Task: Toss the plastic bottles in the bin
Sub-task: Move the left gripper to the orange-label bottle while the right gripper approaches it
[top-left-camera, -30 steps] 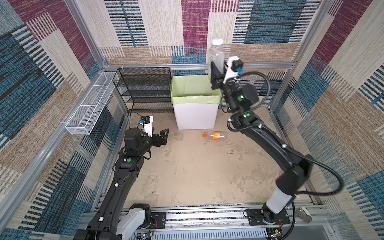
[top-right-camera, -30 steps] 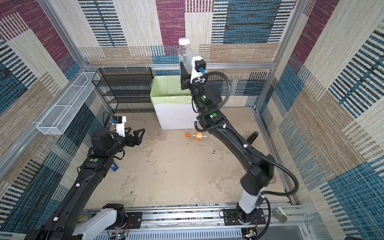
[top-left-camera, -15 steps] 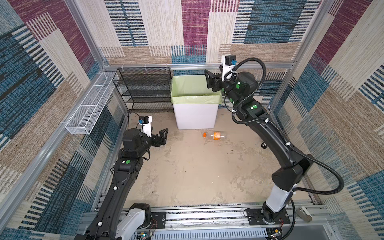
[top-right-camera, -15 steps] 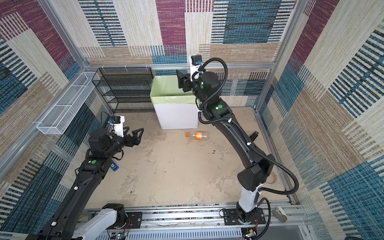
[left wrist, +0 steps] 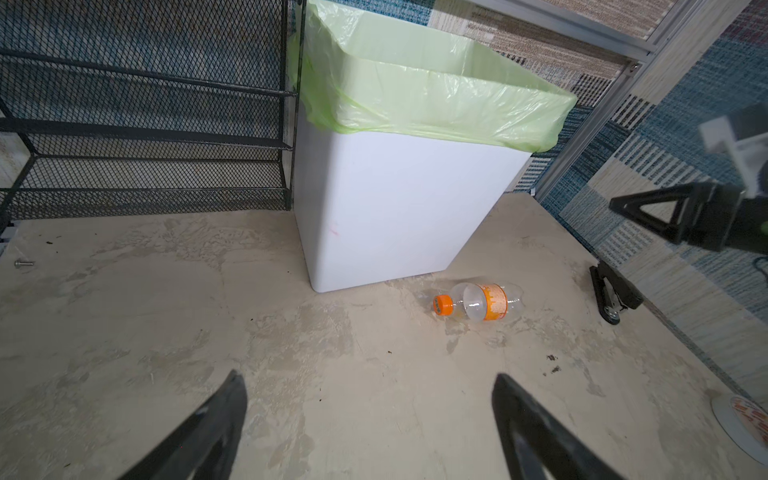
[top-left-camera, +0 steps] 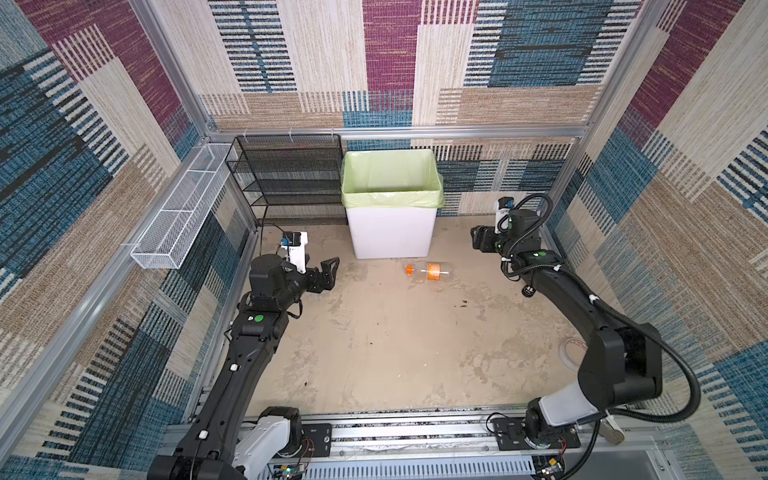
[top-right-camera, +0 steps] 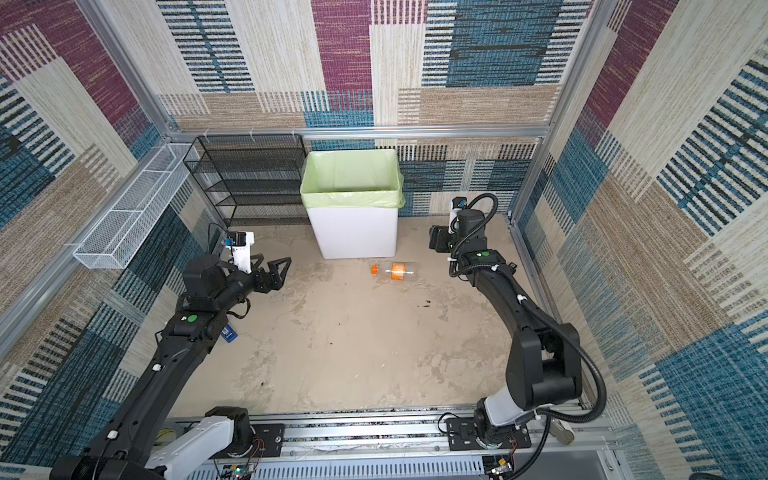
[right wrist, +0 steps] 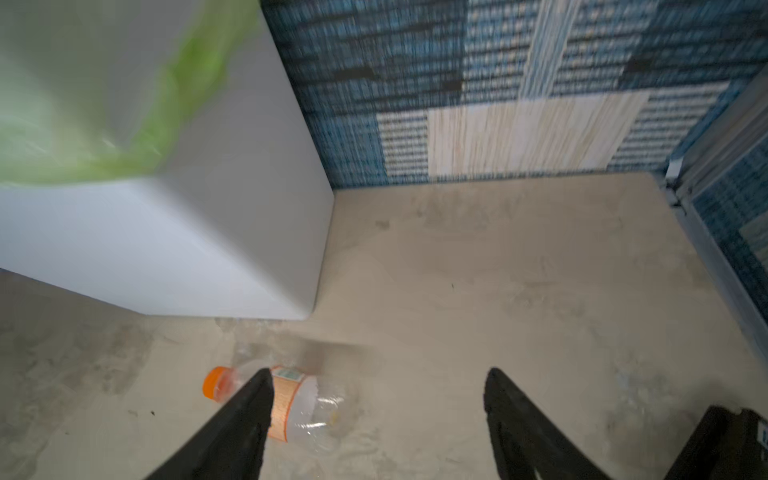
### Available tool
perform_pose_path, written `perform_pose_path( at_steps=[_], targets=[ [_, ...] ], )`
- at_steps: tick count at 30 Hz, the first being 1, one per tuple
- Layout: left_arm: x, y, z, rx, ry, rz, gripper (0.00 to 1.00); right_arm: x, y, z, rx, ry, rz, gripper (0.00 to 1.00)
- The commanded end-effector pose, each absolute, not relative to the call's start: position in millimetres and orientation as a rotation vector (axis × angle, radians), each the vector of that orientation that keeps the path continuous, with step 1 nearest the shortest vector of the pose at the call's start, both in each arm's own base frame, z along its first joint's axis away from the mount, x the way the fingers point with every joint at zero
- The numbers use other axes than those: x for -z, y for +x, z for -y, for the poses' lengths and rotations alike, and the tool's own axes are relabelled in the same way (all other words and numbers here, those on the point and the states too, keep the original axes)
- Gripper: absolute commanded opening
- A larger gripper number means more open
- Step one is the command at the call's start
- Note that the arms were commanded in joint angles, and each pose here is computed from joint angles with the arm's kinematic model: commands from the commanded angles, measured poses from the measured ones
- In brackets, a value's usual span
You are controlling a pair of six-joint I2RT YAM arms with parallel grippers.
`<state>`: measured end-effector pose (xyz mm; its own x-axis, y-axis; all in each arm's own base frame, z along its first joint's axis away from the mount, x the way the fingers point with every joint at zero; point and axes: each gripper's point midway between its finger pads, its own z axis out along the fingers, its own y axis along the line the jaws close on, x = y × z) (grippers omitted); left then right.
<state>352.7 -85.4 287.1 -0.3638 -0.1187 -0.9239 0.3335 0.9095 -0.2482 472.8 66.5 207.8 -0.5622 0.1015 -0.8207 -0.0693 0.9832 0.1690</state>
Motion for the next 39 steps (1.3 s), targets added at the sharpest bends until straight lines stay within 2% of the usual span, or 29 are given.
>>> perform_pose_path(
  at_steps=[1,8,15,21,30,39],
  targets=[
    [-296.7,353.5,94.3,0.534,0.169,-1.856,0.93,-185.6,481.5,-70.2,-0.265,-0.007,-2.189,0.80],
    [-276.5,355.5,107.3,0.476,0.115,-1.975,0.92,-125.9,520.5,-79.1,-0.266,-0.070,-2.317,0.79],
    [-234.2,345.5,116.0,0.624,-0.071,-2.047,0.90,-84.4,529.2,-101.9,-0.314,-0.196,-2.397,0.79],
    [-203.7,335.0,124.4,0.659,-0.110,-2.121,0.90,-68.3,508.5,-121.2,-0.343,-0.254,-2.432,0.79],
    [-182.9,333.6,137.2,0.692,-0.107,-2.158,0.90,-61.8,442.1,-176.2,-0.508,-0.337,-2.459,0.79],
    [-165.2,332.4,181.0,0.758,-0.025,-2.268,0.92,-99.1,418.2,-175.8,-0.592,-0.250,-2.385,0.79]
  ],
)
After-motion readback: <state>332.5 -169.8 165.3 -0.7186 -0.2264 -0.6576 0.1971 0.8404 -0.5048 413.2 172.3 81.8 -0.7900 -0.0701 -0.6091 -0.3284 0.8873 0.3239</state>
